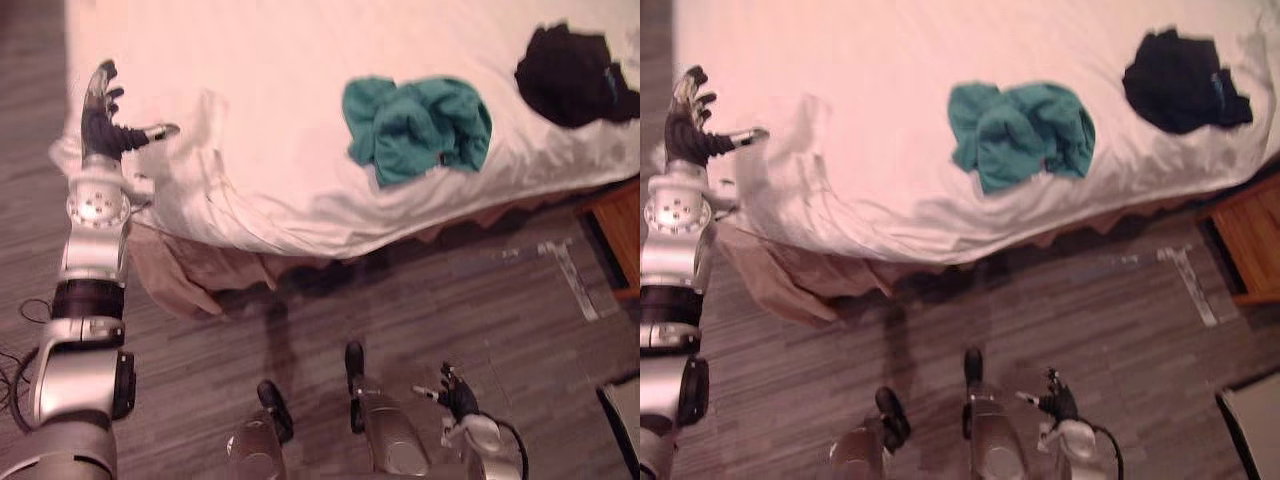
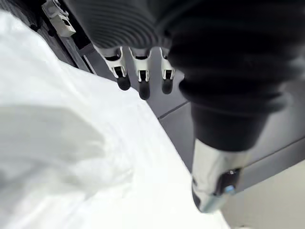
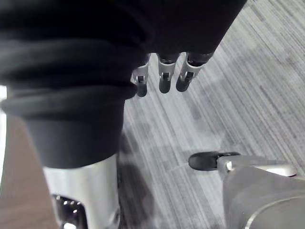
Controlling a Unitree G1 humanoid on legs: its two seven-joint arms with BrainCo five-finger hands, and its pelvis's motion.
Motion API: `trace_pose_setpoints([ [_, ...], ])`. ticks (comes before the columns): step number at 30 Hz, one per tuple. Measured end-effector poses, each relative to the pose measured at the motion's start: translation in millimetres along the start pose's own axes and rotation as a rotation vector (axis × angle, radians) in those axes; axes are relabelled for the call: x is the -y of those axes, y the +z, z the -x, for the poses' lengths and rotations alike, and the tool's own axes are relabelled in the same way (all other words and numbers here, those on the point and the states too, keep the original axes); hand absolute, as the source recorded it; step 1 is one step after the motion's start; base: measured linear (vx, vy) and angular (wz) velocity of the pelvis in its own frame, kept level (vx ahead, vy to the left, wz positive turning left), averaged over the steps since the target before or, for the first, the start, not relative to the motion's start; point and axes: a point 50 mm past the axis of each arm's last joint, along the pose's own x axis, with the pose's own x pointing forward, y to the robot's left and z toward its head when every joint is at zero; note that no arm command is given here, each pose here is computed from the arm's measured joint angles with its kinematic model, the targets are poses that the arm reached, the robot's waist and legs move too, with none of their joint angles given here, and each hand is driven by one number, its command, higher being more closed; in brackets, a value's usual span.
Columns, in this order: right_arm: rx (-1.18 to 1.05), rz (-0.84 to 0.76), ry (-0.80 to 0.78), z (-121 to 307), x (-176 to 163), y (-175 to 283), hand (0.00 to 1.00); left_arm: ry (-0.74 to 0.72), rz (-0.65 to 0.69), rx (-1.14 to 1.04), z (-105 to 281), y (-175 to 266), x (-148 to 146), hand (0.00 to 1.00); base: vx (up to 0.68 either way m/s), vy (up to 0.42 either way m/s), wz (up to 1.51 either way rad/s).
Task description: Tidy the bed and pick cloth on bed and put in laundry
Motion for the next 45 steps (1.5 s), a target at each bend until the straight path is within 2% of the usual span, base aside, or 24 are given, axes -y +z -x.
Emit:
trace_pose_setpoints([
  [5,0.084,0.005,-0.054,-2,18,21,0.00,0.082,-0.151,-0.124,-7,-9,-25,1.00,-0.07,-0.043,-0.13],
  [8,0.152,-0.020,-0.110,2,35,38,0.00,0.079,-0.162,-0.197,-2,-25,-38,1.00,-0.04,-0.053,-0.02],
  [12,0.310,-0.036,-0.185,12,67,76,0.00,0.054,-0.157,-0.318,24,-74,-47,1.00,0.01,-0.045,0.08],
  [15,0.482,0.011,-0.255,27,87,118,0.00,0.067,-0.178,-0.433,65,-129,-59,1.00,0.03,-0.050,0.11],
  [16,0.524,0.059,-0.276,31,92,130,0.00,0.050,-0.197,-0.497,89,-154,-61,0.00,0.04,-0.058,0.11],
  [20,0.552,0.223,-0.266,30,91,143,0.00,-0.032,-0.219,-0.749,175,-225,-55,0.00,0.06,-0.019,0.23],
  [21,0.555,0.243,-0.251,29,88,145,0.00,-0.027,-0.214,-0.781,185,-231,-57,0.00,0.04,0.030,0.23],
  [24,0.561,0.352,-0.129,23,77,154,0.00,0.106,-0.126,-0.957,230,-257,-81,0.00,0.03,0.041,0.29],
  [25,0.536,0.402,-0.067,16,72,154,1.00,0.200,-0.086,-1.012,244,-263,-94,0.00,0.00,0.075,0.57],
  [27,0.520,0.474,0.044,2,55,165,1.00,0.299,-0.094,-1.092,269,-270,-117,0.00,-0.03,0.080,0.49],
  [29,0.548,0.508,0.110,-7,40,183,1.00,0.336,-0.101,-1.125,282,-272,-128,0.00,-0.03,0.070,0.40],
  [33,0.613,0.509,0.201,-24,14,230,1.00,0.294,-0.078,-1.130,287,-275,-121,0.00,-0.05,0.059,0.57],
  [36,0.760,0.458,0.272,-21,-14,286,1.00,0.186,0.006,-1.137,302,-282,-84,0.00,-0.06,0.057,0.44],
  [38,0.874,0.412,0.328,-11,-36,320,1.00,0.126,0.158,-1.130,311,-282,-35,0.00,-0.02,0.081,0.17],
  [39,0.901,0.391,0.354,-8,-44,327,1.00,0.119,0.204,-1.122,312,-281,-23,0.00,-0.05,0.101,0.09],
  [40,0.964,0.352,0.418,2,-65,342,1.00,0.097,0.312,-1.084,311,-275,2,0.00,-0.05,0.079,0.09],
  [42,1.050,0.297,0.487,18,-88,363,1.00,0.032,0.444,-0.982,296,-258,38,0.00,-0.06,0.079,0.08],
  [45,1.092,0.308,0.514,30,-104,380,1.00,-0.052,0.523,-0.875,279,-237,72,0.00,-0.03,0.051,0.00],
])
